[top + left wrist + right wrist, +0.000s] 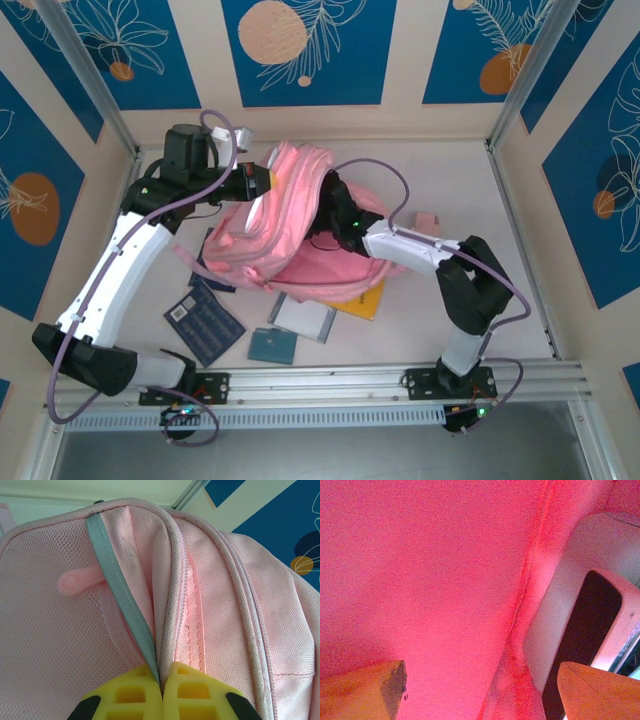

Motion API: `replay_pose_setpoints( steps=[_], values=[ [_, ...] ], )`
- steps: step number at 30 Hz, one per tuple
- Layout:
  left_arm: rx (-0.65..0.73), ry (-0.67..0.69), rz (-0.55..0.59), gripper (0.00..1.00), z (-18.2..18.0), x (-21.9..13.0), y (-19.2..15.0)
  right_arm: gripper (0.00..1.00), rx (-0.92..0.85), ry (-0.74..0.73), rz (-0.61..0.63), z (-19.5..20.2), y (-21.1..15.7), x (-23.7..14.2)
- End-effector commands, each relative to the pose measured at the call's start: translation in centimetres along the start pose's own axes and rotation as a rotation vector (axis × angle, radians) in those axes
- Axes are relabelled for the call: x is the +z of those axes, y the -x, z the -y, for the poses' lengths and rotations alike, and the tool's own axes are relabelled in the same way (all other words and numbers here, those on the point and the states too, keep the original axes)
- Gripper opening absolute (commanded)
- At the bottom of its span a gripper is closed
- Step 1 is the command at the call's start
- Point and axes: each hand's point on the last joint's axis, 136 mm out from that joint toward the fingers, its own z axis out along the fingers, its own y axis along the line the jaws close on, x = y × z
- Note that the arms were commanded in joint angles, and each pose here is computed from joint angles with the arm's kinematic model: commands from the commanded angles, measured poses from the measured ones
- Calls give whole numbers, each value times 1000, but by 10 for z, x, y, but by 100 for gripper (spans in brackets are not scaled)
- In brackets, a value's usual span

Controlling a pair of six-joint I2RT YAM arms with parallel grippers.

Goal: Pack the student bag
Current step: Place the pencil case in the student bag, then pick up the loose stationery from the middle-right of the table.

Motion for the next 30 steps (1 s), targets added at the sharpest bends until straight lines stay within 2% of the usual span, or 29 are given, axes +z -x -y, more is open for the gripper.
replay_pose_setpoints(
  steps=[1, 7, 18, 22, 25, 30],
  values=[
    [130, -86, 199, 0, 34, -32, 49, 78, -144, 36, 10, -32, 1, -31],
    [113, -47, 191, 0, 22, -28, 41, 72, -253, -13, 3, -28, -7, -70],
    [27, -73, 120, 0, 2, -2, 9, 71, -413, -227, 119, 20, -7, -182],
    [20, -101, 100, 0, -1, 8, 0, 71, -426, -390, 192, 51, 8, -220],
    [31, -139, 94, 0, 2, 12, -4, 74, -342, -588, 256, 92, 31, -248],
    [50, -171, 79, 0, 1, 19, -14, 84, -204, -852, 227, 159, 61, -264]
  ],
)
